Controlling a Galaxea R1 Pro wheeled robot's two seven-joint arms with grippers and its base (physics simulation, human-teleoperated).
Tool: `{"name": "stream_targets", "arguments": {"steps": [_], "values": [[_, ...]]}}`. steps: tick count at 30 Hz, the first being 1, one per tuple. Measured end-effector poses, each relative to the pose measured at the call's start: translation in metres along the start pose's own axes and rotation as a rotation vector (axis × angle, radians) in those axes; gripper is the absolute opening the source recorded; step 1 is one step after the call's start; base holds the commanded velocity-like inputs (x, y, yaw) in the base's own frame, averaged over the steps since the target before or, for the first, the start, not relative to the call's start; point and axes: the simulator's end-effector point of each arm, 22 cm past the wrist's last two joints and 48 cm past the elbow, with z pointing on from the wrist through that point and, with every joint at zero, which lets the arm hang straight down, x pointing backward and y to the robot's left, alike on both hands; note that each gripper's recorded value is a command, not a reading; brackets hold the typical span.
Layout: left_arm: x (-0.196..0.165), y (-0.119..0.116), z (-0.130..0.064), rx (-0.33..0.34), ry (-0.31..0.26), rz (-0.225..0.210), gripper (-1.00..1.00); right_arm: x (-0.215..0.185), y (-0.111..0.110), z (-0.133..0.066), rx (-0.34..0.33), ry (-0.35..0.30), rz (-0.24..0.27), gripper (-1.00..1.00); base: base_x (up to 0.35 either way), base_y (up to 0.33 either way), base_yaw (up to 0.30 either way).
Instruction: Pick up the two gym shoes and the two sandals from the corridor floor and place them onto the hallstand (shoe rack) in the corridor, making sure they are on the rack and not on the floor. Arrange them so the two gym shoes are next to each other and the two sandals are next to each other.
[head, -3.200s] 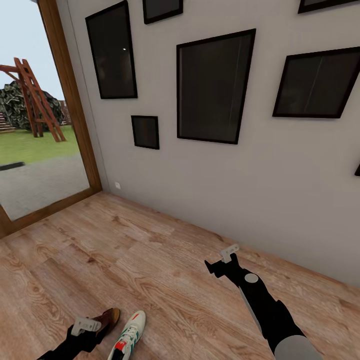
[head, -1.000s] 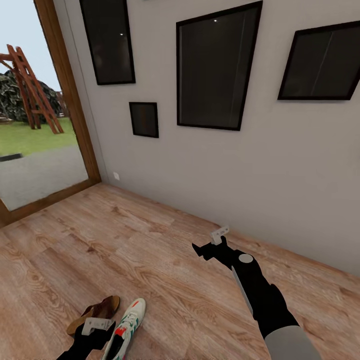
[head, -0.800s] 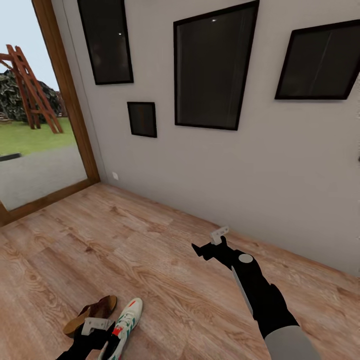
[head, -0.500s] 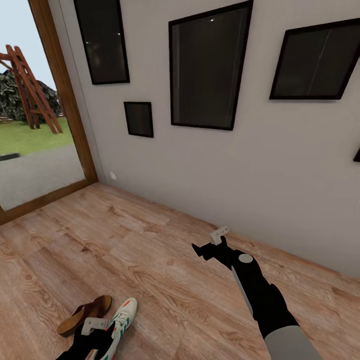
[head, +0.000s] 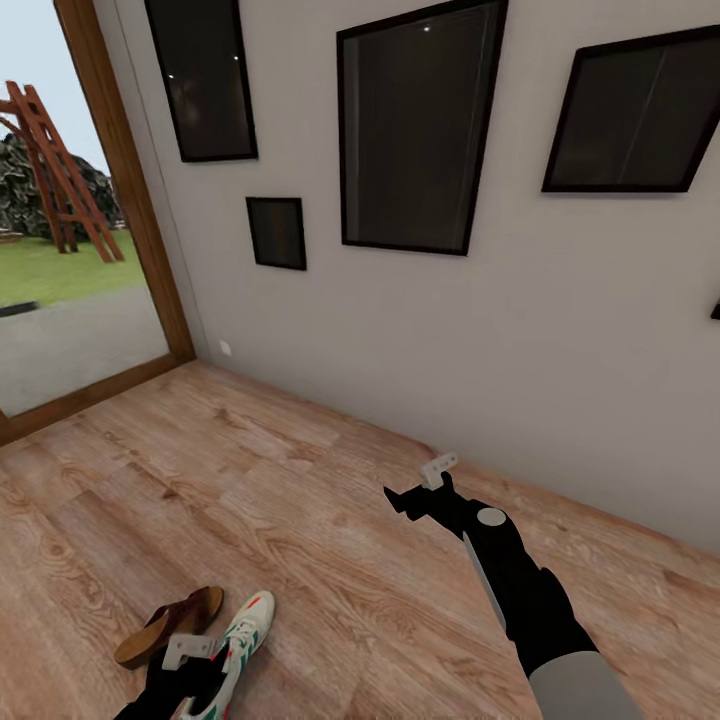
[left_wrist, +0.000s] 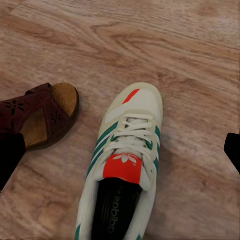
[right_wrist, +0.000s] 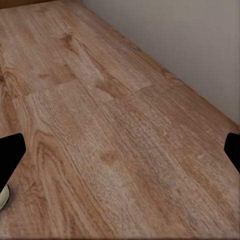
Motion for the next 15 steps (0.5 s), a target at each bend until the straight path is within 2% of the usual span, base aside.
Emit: {"name": "stream_targets", "arguments": {"steps": [6, 15], "values": [[0.017, 0.002, 0.004, -0.055, 0.032, -0.003, 1.00, 0.018, 0.000, 0.008, -0.007, 0.028, 0.014, 1.00, 0.000, 0.000, 0.000], [0.042, 0.002, 0.007, -0.068, 0.082, -0.005, 1.00, 0.048, 0.001, 0.020, -0.017, 0.071, 0.037, 1.00, 0.000, 0.000, -0.009]]}}
